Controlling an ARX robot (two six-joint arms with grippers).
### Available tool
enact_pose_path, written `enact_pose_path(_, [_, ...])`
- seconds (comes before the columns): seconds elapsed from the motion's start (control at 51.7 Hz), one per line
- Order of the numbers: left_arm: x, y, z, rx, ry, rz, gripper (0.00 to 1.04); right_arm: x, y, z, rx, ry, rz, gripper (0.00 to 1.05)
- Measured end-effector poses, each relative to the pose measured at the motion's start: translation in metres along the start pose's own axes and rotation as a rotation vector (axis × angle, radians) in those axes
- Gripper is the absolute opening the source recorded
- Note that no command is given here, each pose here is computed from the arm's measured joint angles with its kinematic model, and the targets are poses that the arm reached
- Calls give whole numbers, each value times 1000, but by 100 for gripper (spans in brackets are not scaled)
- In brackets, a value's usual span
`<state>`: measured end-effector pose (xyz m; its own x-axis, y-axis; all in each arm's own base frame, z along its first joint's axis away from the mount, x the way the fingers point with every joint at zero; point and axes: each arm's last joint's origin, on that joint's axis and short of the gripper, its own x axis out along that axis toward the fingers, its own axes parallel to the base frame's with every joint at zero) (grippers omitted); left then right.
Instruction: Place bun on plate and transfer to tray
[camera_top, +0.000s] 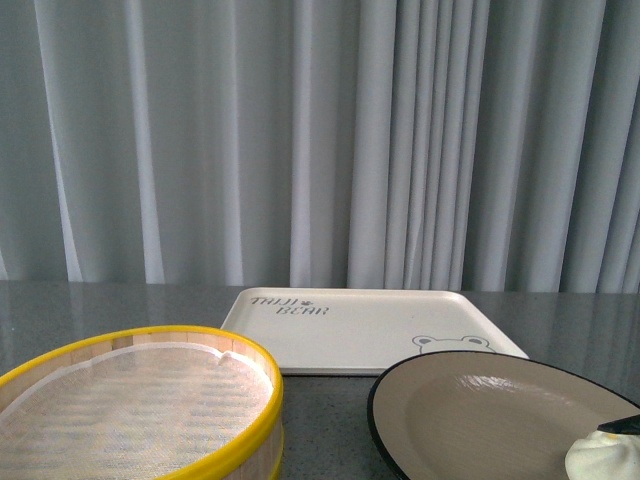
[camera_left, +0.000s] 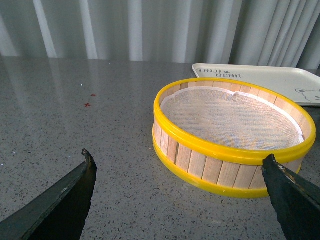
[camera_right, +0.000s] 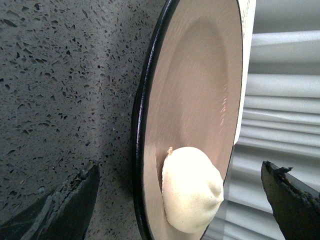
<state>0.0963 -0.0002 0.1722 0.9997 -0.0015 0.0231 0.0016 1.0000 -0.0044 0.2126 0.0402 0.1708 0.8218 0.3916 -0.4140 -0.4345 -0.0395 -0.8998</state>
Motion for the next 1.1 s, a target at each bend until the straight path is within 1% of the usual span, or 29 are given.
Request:
enact_pose_path(0.426, [0, 0, 0, 0, 0, 0, 98, 20, 3, 3, -28, -65, -6, 95])
enact_pose_path(0.542, [0, 0, 0, 0, 0, 0, 98, 25, 6, 2, -40, -63, -2, 79])
enact_pose_path(0.58, [0, 0, 0, 0, 0, 0, 98, 26, 7, 2, -41, -65, 2, 72])
enact_pose_path(0.716, [0, 0, 0, 0, 0, 0, 98, 27, 7, 2, -59, -78, 7, 52])
enact_pose_path(0.755, [0, 0, 0, 0, 0, 0, 98, 27, 7, 3, -68, -83, 6, 45])
enact_pose_path(0.813, [0, 0, 0, 0, 0, 0, 98, 27, 7, 4, -79, -86, 0, 38])
enact_pose_path(1.026, [0, 0, 0, 0, 0, 0, 98, 22, 7, 8, -91, -94, -6, 4])
enact_pose_path(1.045, [0, 0, 0, 0, 0, 0, 98, 21, 7, 9, -103, -95, -9, 2])
enact_pose_path(1.103, [0, 0, 0, 0, 0, 0, 98, 20, 7, 9, -103, -101, -15, 3])
